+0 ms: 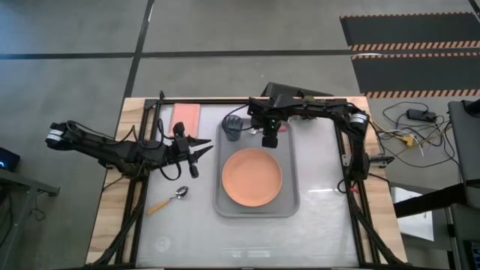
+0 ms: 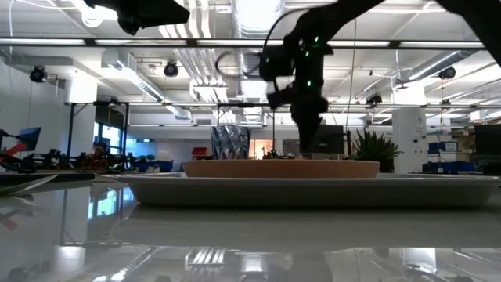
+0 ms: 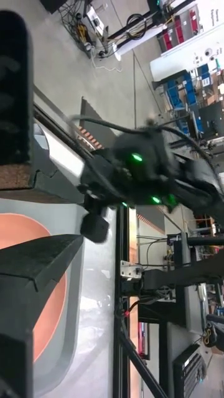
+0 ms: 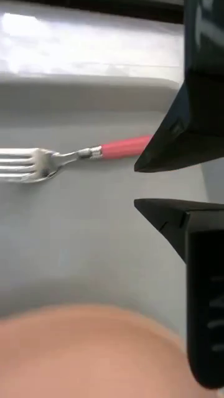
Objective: Pick and place plate/cup/fork/spoon on tray
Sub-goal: Put the orange spoon on the gray tray to the bottom of the pink fork
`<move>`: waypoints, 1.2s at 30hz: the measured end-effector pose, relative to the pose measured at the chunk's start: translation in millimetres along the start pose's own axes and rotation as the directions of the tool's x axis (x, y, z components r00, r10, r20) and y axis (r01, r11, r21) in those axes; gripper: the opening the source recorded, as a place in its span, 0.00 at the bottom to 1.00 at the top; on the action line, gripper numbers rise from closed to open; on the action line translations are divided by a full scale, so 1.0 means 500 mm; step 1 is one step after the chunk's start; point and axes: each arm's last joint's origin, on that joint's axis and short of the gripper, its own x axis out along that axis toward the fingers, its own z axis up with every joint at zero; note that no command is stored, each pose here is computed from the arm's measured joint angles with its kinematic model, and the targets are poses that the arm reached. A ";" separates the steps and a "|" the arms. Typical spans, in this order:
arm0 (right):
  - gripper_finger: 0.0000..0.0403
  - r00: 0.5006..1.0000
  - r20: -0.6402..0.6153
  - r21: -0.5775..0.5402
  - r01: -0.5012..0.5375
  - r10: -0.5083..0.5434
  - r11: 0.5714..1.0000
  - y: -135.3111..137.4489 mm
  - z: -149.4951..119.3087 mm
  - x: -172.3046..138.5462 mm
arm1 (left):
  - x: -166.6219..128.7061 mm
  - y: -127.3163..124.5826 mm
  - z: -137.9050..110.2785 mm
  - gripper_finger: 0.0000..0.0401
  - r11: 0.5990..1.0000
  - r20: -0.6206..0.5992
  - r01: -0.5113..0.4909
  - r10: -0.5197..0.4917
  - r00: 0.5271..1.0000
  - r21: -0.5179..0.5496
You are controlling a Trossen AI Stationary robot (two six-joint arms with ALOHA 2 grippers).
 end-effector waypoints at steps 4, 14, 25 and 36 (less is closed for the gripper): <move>0.13 0.995 0.102 0.032 0.014 -0.017 0.999 0.046 -0.009 -0.055 | 0.000 0.000 -0.007 0.18 1.000 -0.033 0.002 -0.001 0.999 0.016; 0.08 0.847 0.532 0.004 -0.010 0.006 1.000 0.204 -0.066 -0.126 | -0.006 -0.001 -0.048 0.18 0.989 -0.223 -0.008 -0.025 0.974 -0.147; 0.08 0.544 0.837 -0.042 0.170 -0.059 0.984 0.309 -0.192 -0.131 | -0.024 -0.020 -0.133 0.18 0.854 -0.667 -0.209 -0.198 0.718 -0.477; 0.08 0.539 0.840 -0.012 0.142 -0.067 0.990 0.307 -0.253 -0.107 | -0.050 -0.094 -0.159 0.05 0.820 -0.897 -0.369 -0.376 0.230 -0.438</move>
